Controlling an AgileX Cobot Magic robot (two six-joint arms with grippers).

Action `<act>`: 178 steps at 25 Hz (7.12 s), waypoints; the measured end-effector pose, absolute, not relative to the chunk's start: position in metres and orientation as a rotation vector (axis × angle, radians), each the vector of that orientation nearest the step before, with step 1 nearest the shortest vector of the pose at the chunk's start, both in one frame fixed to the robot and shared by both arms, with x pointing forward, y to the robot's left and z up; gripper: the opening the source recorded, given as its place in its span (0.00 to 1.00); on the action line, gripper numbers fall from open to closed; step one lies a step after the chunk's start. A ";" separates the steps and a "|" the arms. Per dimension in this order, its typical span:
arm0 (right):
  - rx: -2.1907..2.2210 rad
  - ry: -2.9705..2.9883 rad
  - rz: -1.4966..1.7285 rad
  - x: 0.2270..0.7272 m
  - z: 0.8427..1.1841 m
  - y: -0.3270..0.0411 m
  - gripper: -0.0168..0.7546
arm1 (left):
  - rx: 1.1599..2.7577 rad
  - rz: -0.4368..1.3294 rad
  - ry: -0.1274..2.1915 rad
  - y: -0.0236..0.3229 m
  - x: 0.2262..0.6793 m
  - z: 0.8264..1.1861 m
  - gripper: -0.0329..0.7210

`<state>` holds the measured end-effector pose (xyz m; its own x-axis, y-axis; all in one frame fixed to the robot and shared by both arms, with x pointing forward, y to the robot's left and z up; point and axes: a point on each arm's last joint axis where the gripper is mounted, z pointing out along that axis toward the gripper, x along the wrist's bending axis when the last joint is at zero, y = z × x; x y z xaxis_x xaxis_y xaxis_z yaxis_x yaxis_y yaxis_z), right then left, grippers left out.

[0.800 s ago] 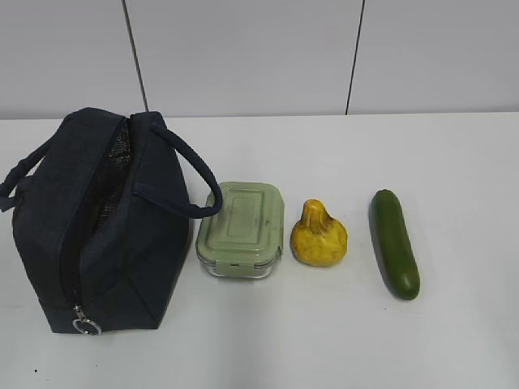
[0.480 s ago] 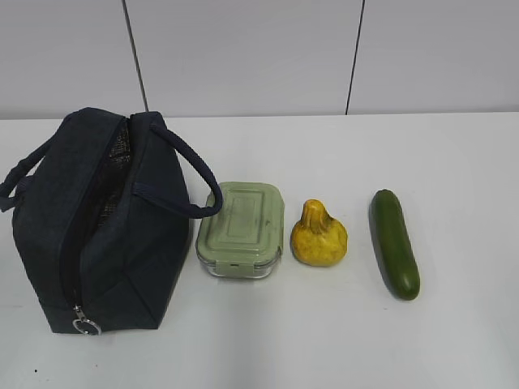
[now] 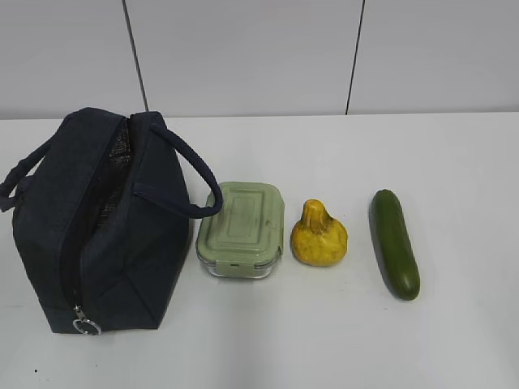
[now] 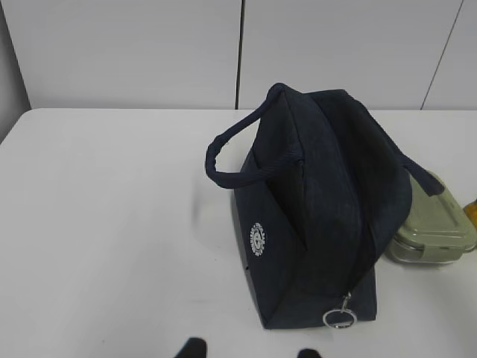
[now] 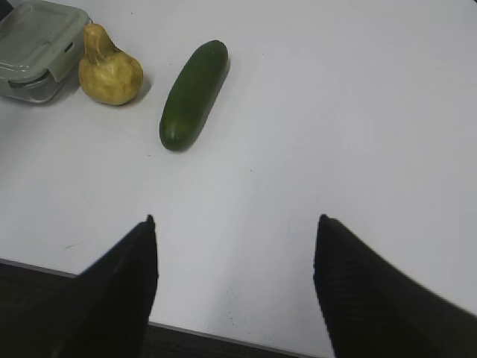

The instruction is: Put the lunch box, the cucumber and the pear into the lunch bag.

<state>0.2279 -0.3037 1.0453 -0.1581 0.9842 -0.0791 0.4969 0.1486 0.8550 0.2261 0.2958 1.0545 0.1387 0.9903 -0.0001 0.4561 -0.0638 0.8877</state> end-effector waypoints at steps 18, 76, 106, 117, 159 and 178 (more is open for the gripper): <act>1.450 1.801 0.820 0.269 1.064 -0.300 0.68 | 1.588 0.724 1.430 0.285 0.268 1.072 0.36; 1.985 2.272 0.407 0.571 0.984 -0.238 0.69 | 2.102 -0.006 1.669 0.255 0.508 1.047 0.06; 2.133 2.333 0.212 0.616 0.922 -0.230 0.56 | 2.101 0.004 1.668 0.255 0.509 1.047 0.06; 1.784 2.447 1.220 0.618 1.087 -0.154 0.55 | 2.088 0.010 1.667 0.255 0.510 1.048 0.06; 1.250 2.815 1.439 0.607 1.025 0.007 0.85 | 2.050 0.024 1.665 0.254 0.512 1.049 0.06; 1.499 2.482 0.604 0.624 1.072 -0.110 0.78 | 2.061 0.042 1.664 0.255 0.513 1.049 0.06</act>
